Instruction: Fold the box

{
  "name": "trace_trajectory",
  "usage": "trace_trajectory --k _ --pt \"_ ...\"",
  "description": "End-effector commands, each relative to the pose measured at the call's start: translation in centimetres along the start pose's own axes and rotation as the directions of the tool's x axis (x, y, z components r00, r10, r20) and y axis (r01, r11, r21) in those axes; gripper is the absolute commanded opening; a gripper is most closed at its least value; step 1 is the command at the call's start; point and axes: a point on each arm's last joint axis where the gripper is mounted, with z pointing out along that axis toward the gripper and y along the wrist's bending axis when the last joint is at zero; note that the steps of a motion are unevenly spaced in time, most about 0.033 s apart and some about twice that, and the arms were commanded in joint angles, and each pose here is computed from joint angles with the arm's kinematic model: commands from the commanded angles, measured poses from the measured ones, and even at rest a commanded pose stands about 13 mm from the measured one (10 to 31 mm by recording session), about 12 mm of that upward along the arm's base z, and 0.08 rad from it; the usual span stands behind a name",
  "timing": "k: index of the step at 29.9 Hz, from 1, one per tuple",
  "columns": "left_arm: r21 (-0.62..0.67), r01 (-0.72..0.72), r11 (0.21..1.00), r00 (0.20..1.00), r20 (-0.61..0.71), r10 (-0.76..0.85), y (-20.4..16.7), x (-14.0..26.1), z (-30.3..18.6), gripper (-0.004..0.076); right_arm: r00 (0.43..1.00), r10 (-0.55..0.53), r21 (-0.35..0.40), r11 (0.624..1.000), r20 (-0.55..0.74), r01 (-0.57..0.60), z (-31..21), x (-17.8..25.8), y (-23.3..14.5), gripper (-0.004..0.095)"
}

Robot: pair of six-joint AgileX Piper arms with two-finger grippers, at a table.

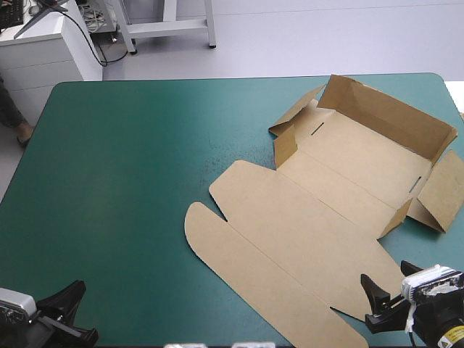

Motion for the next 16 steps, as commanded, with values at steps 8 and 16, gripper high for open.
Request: trace_trajectory --k 8,16 --pt "0.011 0.009 1.000 0.997 0.073 -0.009 -0.2 -1.2 -0.3 -0.0008 0.969 0.228 0.089 0.967 0.100 -0.237 -1.2 -3.3 -0.9 0.0722" --pt "0.011 0.009 1.000 0.997 0.073 -0.009 -0.2 -1.2 -0.3 -0.0008 0.939 0.341 0.235 0.916 -0.034 -0.324 -0.4 -8.5 -1.9 0.0698"
